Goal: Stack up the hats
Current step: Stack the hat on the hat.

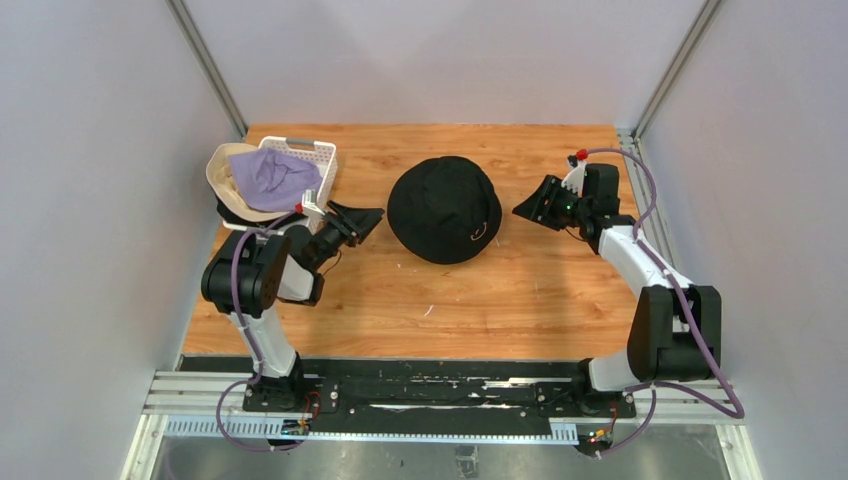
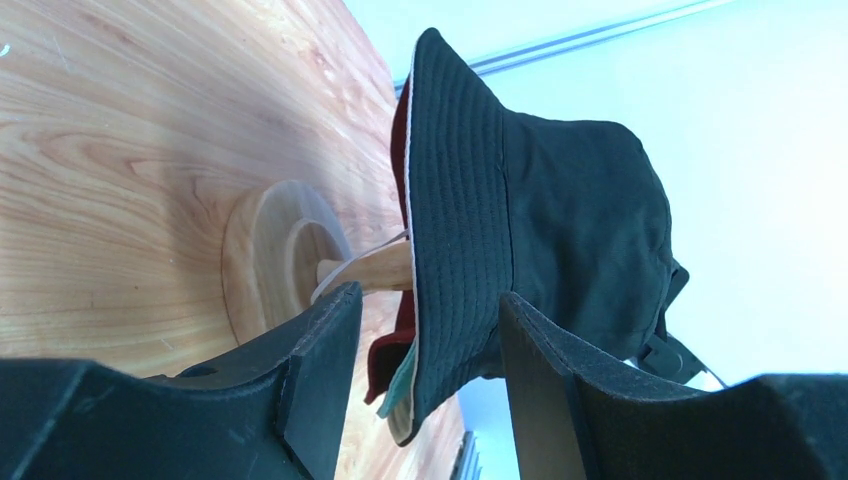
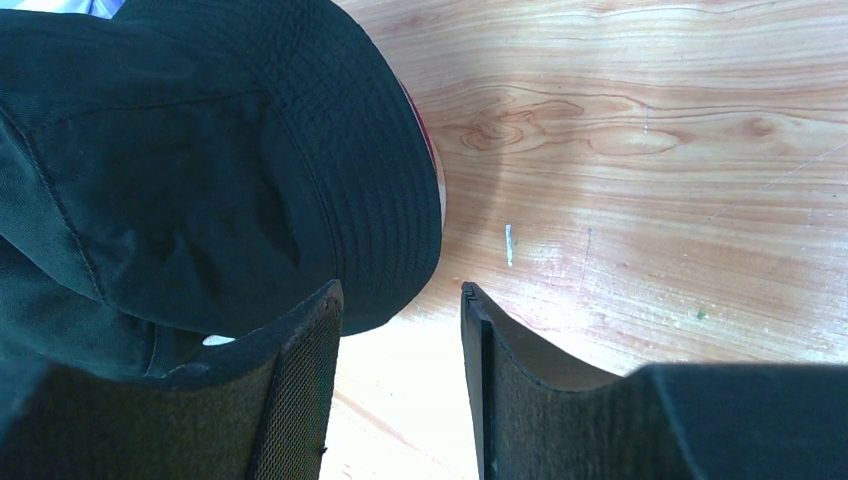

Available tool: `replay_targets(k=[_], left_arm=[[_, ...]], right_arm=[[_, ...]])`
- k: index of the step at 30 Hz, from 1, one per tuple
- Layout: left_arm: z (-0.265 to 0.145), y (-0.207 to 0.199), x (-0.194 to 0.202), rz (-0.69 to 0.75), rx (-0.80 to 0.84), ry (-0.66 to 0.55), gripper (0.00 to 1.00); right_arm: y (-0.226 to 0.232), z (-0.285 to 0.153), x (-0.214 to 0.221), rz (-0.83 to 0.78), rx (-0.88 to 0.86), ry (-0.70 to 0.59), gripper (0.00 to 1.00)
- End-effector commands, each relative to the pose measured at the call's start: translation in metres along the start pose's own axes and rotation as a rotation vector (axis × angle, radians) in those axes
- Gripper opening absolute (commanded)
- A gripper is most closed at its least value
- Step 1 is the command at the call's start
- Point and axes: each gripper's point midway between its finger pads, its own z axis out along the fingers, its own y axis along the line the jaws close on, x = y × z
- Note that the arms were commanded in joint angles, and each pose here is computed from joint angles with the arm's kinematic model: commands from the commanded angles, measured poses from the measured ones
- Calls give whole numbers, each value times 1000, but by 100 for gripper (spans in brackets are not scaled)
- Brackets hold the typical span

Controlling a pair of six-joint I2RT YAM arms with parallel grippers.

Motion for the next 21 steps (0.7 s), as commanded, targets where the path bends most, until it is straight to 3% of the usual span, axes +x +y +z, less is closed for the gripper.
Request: replay_targets(k=[1,16,18,21], left_arm=[[4,-15,4,35,63,23,57],[30,-19,25,32,101,89,56],[31,-15,26,29,95,90,46],[35,-12,21,30,89,68,14]], right_arm=[[10,-1,-14,-22,-31,-28,47],[10,-2,-13,-21,-30,-27,47],[9,-1,-12,-20,-31,-24,47],[9,-1,-12,-19,-33,-23,47]])
